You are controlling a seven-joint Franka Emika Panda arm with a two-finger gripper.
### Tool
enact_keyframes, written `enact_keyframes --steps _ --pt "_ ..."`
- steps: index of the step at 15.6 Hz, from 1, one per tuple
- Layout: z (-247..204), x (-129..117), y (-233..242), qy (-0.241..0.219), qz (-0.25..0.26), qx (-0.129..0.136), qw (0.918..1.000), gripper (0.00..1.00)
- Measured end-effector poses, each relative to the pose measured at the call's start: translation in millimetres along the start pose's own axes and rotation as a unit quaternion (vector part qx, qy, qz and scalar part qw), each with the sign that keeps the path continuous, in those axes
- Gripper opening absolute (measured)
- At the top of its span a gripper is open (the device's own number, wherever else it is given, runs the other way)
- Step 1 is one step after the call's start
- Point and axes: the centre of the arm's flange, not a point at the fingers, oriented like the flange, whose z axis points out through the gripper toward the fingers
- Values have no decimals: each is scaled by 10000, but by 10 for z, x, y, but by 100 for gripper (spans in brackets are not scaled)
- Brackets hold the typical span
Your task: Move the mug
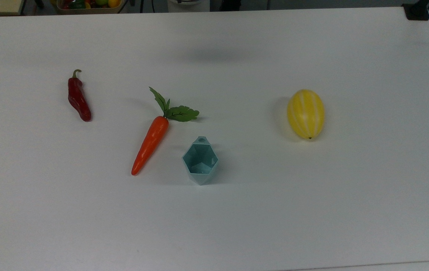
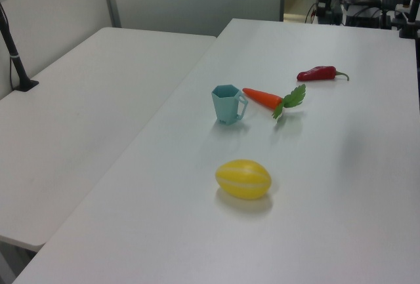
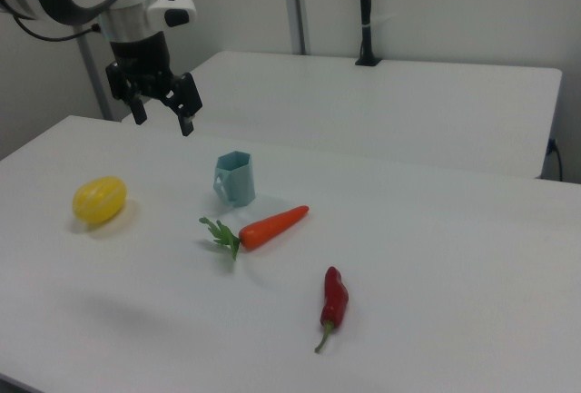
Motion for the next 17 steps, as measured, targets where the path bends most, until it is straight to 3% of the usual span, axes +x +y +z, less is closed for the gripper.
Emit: enact_keyframes --steps 17 --pt "40 -7 2 -42 -43 4 10000 100"
